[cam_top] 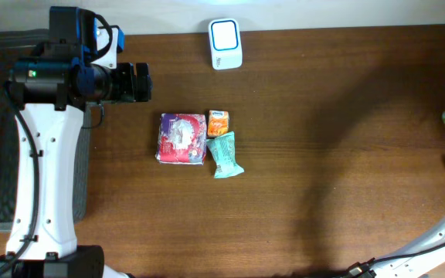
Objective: Scan the item barcode
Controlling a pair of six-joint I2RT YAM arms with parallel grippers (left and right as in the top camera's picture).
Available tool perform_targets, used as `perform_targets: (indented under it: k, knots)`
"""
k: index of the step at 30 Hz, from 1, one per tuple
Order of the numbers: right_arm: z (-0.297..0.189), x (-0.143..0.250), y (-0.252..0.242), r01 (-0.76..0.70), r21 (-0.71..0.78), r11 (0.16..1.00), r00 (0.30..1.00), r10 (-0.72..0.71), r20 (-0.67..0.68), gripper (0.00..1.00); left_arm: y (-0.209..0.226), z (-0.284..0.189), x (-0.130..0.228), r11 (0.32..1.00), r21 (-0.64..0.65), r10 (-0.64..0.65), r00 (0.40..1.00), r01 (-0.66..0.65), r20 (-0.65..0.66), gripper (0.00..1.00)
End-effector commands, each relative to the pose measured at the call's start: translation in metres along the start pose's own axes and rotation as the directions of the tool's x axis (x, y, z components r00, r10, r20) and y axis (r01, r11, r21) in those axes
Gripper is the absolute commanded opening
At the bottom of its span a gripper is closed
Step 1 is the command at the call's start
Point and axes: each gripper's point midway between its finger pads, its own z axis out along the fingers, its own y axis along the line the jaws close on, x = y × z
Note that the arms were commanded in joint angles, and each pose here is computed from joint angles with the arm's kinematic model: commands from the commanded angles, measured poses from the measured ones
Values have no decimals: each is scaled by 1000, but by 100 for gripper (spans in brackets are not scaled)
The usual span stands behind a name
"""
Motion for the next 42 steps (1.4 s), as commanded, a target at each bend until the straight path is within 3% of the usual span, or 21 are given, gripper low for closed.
perform_targets:
  k: [1,3,6,11,12,14,15,17,18,23,27,30,33,36,42]
  knots:
    - [-7,23,38,115,-179,977,988,-132,-81,33,-2,-7,-1,1000,10,9,1000,-9,18,99]
    - [-22,41,60,129,-293,947,976,-173,-132,33,-2,-7,-1,1000,10,9,1000,-9,18,99]
    - [-59,53,74,156,-349,924,970,-210,-122,37,-1,-7,-1,1000,10,9,1000,-9,17,99]
    - [-177,97,96,292,-435,852,947,-321,6,48,-2,-7,-1,1000,10,9,1000,-9,18,99]
    - [-198,115,103,330,-452,829,933,-359,23,56,-2,-7,-1,1000,10,9,1000,-9,18,99]
    - [-225,166,122,477,-499,723,849,-525,51,92,-2,-7,-1,1000,10,9,1000,-9,18,99]
    - [-229,193,129,536,-506,676,798,-602,40,94,-2,-7,-1,1000,10,9,1000,-9,18,99]
    - [-230,263,140,678,-517,523,616,-787,11,94,-1,-7,-1,1000,10,9,1000,-9,17,99]
    - [-227,310,146,752,-528,395,464,-886,-1,94,-2,-7,-1,1000,10,9,1000,-9,18,99]
    - [-208,468,156,803,-586,108,76,-994,-79,99,-2,-7,-1,1000,10,9,1000,-9,17,99]
    - [-183,567,153,720,-694,7,-113,-985,-128,96,-1,-7,-1,1000,10,9,1000,-9,18,99]
    - [-157,610,142,713,-700,-27,-204,-964,-171,86,-2,-7,-1,1000,10,9,1000,-9,18,99]
    - [-133,621,135,720,-694,-18,-237,-946,-221,86,-1,-7,-1,1000,10,9,1000,-9,17,99]
    - [-135,629,135,619,-782,-76,-313,-937,-157,86,-2,-7,-1,1000,10,9,1000,-9,18,99]
    - [-109,633,117,583,-812,-21,-325,-922,-210,86,-2,-7,-1,1000,10,9,1000,-9,17,99]
